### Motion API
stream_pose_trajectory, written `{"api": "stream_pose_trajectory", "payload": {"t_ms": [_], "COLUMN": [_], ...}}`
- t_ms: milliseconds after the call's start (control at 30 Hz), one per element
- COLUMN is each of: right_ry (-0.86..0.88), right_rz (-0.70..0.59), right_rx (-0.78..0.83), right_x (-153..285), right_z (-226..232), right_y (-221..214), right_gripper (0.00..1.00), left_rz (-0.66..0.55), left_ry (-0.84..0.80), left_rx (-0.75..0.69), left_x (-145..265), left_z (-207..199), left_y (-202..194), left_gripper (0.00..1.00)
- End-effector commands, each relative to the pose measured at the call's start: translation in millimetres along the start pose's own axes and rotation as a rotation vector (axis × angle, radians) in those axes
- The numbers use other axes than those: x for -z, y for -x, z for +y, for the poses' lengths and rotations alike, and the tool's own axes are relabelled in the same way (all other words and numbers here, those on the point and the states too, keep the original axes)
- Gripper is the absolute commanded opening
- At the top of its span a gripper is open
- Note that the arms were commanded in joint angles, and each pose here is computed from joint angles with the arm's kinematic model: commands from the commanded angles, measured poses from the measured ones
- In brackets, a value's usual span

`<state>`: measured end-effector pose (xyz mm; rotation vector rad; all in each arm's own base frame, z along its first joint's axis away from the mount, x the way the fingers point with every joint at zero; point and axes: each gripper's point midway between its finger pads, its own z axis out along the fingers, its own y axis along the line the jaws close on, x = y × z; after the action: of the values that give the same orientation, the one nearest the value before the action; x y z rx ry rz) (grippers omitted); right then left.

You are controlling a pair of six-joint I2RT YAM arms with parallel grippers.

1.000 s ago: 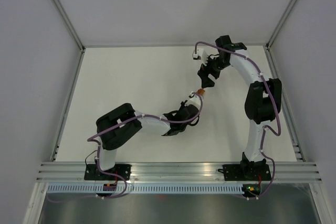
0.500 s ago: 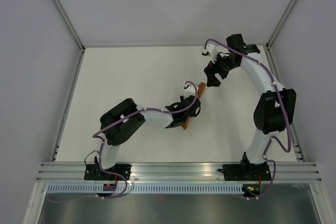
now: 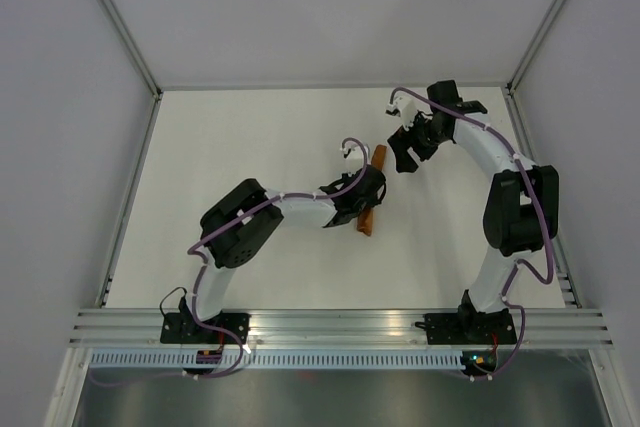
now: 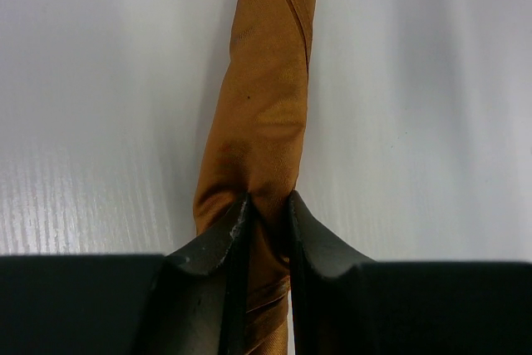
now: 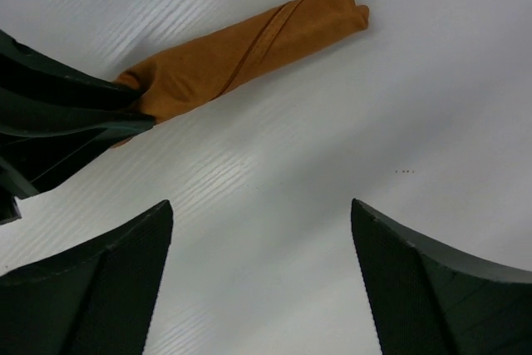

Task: Fold the napkin, place the utensils inside, and roll it up
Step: Roll the napkin with the utensil

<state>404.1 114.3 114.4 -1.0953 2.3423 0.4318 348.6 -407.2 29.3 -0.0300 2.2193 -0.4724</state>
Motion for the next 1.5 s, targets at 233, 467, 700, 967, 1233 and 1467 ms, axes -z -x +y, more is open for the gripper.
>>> {"api": "stream_pose_trajectory", "payload": {"t_ms": [233,467,700,967,1233,1467], "right_ry": [-0.148,-0.117,-0.14,-0.158,-0.164,-0.175], "right_rz": [0.113,0.177,0.196,0.205,0.208,0.215], "right_rx": [-0.109,-0.181,-0.184,-0.197,-0.197,-0.196], "right_x": [-57,-101,-123,-128,-126,-127], "right_z": [-15,-18,-25,-27,-27,-29], "right_y": [-23,-32,-25,-26,-27,-29], "right_gripper": [0.6,0.52,0.5,0.48,0.47,0.47], "left_rz": [0.346,0.349,0.353,0.362,0.334,0.319], "left_ry": [0.247,0.259,0.26,0.242,0.227,0.222], "left_rx": [-0.015,-0.009,-0.007,-0.027,-0.03,-0.025], "left_x": [-5,-5,-5,-5,-1,4], "left_z": [80,80,80,78,77,79], "left_y": [-102,-100,-100,-99,-91,-88], "left_gripper": [0.04,0.07,0.12,0.29,0.39,0.41]}}
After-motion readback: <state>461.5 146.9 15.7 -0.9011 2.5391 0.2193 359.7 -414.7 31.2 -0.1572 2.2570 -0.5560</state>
